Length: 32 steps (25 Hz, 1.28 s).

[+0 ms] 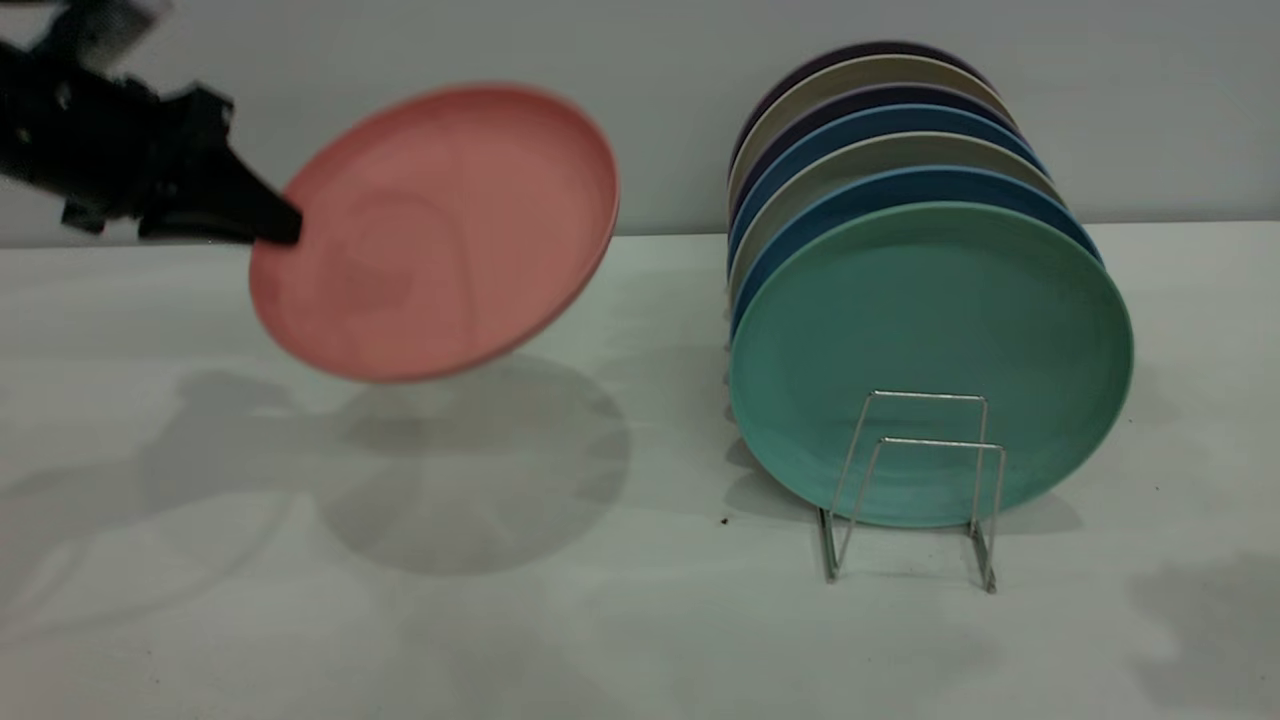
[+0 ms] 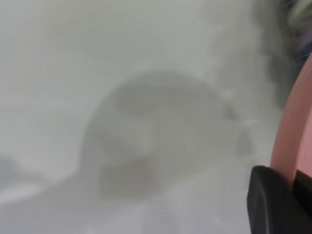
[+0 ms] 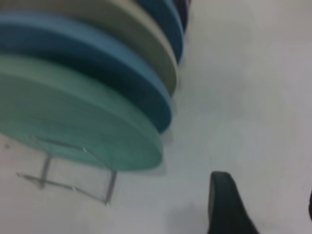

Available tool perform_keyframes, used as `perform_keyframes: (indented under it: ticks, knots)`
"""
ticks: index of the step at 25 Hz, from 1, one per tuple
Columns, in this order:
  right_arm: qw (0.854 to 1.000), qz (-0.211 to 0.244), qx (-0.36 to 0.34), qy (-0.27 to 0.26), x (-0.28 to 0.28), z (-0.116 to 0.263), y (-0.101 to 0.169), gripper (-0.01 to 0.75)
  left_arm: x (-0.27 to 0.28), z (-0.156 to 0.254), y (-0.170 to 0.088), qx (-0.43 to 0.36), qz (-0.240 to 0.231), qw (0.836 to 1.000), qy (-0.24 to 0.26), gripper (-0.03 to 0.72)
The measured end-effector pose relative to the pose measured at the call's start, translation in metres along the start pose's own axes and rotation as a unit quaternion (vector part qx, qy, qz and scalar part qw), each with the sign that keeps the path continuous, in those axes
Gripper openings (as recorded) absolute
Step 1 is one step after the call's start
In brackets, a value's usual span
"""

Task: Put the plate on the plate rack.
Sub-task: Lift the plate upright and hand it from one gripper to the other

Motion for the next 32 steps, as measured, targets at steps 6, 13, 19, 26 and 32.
perform_keyframes:
  ticks: [6, 13, 19, 26, 32]
  knots:
    - [0.999, -0.038, -0.025, -0.012, 0.018, -0.004, 0.013, 0.388, 0.002, -0.019, -0.051, -0.057, 0.04, 0.997, -0.014, 0.014]
    - [0.984, -0.175, -0.04, 0.009, 0.029, -0.004, 0.056, 0.366, -0.005, -0.026, -0.122, -0.125, 0.092, 0.988, -0.012, 0.014]
    - [0.942, -0.333, -0.038, -0.032, 0.061, -0.029, 0.102, 0.365, -0.006, -0.023, -0.14, -0.135, 0.111, 0.985, -0.008, 0.014]
    - [0.937, -0.348, -0.024, -0.005, 0.053, -0.021, 0.106, 0.365, -0.008, -0.012, -0.138, -0.113, 0.105, 0.988, 0.0, 0.014]
    - [0.939, -0.343, -0.03, 0.025, 0.035, -0.012, 0.104, 0.365, -0.012, 0.007, -0.133, -0.106, 0.097, 0.989, 0.02, 0.014]
Point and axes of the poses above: a point on each arm's last joint axis where the gripper is mounted, x pointing back along that axis away from the gripper, y along the wrist's bending axis when the last joint is at zero, z = x × y, the point moved 7 cm from there along -x, pointing out along that axis toward the gripper, and after that the axes turned 9 degrees about -x, right-handed, at the moved point
